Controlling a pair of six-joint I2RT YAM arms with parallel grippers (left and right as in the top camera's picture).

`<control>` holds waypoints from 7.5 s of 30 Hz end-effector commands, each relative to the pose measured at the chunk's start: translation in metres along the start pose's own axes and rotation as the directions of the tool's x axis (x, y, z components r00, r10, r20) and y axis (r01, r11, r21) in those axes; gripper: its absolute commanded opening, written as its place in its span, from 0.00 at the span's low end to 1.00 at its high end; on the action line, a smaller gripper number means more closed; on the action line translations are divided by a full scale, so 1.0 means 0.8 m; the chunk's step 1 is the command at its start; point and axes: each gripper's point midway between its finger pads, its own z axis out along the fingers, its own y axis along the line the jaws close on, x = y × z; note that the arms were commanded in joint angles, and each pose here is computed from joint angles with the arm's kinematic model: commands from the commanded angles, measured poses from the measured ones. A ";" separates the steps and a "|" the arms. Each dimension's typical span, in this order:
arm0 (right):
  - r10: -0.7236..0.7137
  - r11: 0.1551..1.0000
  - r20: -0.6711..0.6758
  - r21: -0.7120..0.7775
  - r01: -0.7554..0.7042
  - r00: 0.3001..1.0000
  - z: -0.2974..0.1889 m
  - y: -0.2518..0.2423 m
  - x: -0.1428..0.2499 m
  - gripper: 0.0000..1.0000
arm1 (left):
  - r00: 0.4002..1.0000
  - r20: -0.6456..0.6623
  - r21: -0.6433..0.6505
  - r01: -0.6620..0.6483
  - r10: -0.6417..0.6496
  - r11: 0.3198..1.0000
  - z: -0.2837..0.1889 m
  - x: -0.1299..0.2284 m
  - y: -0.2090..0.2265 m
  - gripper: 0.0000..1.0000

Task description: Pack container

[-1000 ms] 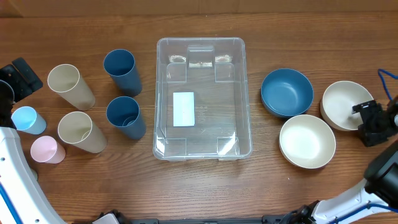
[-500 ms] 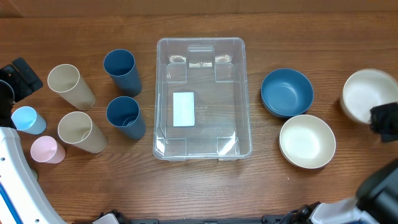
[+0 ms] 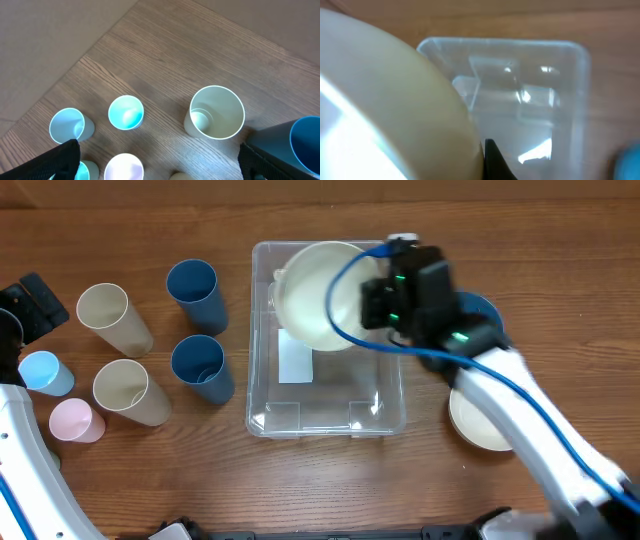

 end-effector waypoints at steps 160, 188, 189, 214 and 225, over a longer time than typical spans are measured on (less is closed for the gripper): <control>0.409 0.688 0.392 0.461 -0.561 0.824 -0.270 -0.239 -0.117 1.00 | 1.000 0.008 0.010 0.021 -0.021 1.000 -0.001 -0.006 -0.001 1.00; 0.499 0.495 0.500 0.506 -0.706 0.708 -0.319 -0.325 -0.090 1.00 | 0.904 -0.407 0.224 0.234 -0.128 0.946 -0.028 0.104 -0.058 1.00; 0.499 0.495 0.500 0.506 -0.706 0.708 -0.319 -0.325 -0.090 1.00 | 0.880 -0.411 0.078 0.295 -0.239 0.952 -0.024 0.109 -0.032 1.00; 0.499 0.495 0.500 0.506 -0.706 0.708 -0.319 -0.325 -0.090 1.00 | 0.588 -0.251 -0.485 0.611 -0.769 0.626 0.189 0.174 0.313 0.70; 0.499 0.495 0.500 0.506 -0.706 0.708 -0.319 -0.325 -0.090 1.00 | 0.551 -0.395 -0.412 0.609 -0.735 0.678 0.290 0.224 0.295 0.09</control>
